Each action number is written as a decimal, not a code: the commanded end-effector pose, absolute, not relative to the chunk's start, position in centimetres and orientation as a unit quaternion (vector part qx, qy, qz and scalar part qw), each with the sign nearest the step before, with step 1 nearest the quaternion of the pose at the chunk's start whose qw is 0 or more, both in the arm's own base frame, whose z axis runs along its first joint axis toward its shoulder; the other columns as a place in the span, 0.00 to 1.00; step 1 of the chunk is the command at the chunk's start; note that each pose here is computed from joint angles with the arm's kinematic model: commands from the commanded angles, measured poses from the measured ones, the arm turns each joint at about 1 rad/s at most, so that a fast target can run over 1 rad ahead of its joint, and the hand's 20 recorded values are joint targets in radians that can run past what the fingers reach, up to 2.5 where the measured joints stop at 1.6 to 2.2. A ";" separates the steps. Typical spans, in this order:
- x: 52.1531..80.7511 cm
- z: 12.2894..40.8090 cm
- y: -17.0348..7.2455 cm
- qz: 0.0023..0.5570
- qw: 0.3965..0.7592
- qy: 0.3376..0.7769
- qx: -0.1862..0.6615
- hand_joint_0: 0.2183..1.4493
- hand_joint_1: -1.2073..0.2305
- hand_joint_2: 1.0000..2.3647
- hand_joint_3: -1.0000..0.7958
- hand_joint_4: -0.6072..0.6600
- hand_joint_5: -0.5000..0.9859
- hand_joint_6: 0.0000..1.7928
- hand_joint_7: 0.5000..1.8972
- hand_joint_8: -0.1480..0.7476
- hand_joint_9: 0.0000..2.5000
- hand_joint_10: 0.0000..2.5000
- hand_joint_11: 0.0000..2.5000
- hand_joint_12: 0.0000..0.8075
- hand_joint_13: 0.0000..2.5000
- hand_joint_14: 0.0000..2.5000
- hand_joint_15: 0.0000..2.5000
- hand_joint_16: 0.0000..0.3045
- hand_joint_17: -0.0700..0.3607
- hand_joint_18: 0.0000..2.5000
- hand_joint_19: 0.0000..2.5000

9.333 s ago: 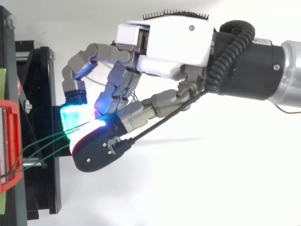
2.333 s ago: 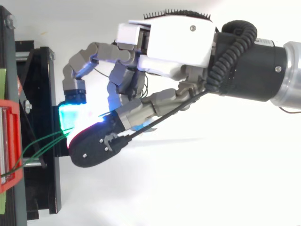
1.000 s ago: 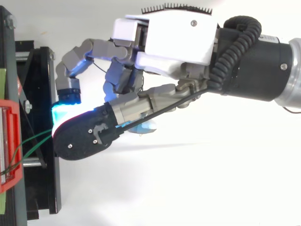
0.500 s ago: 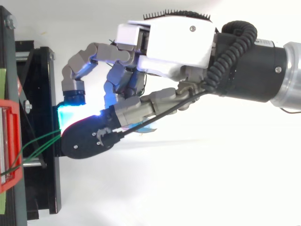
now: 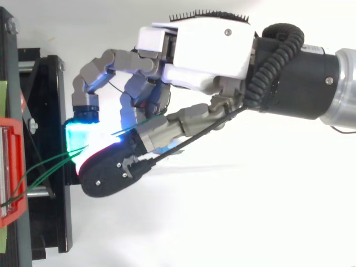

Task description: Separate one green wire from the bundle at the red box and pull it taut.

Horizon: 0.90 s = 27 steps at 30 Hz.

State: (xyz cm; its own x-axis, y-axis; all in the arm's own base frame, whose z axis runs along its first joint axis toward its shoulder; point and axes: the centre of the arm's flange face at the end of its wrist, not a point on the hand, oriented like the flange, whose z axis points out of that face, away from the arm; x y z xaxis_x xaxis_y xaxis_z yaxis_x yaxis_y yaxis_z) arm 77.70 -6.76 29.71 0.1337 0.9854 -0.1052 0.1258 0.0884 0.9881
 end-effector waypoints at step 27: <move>77.7 30.0 -7.2 0.412 0.525 0.508 0.544 0.31 0.34 0.01 0.37 0.61 0.18 0.49 0.33 0.47 0.42 0.33 0.63 0.42 0.59 0.02 0.67 0.19 0.47 0.40 0.27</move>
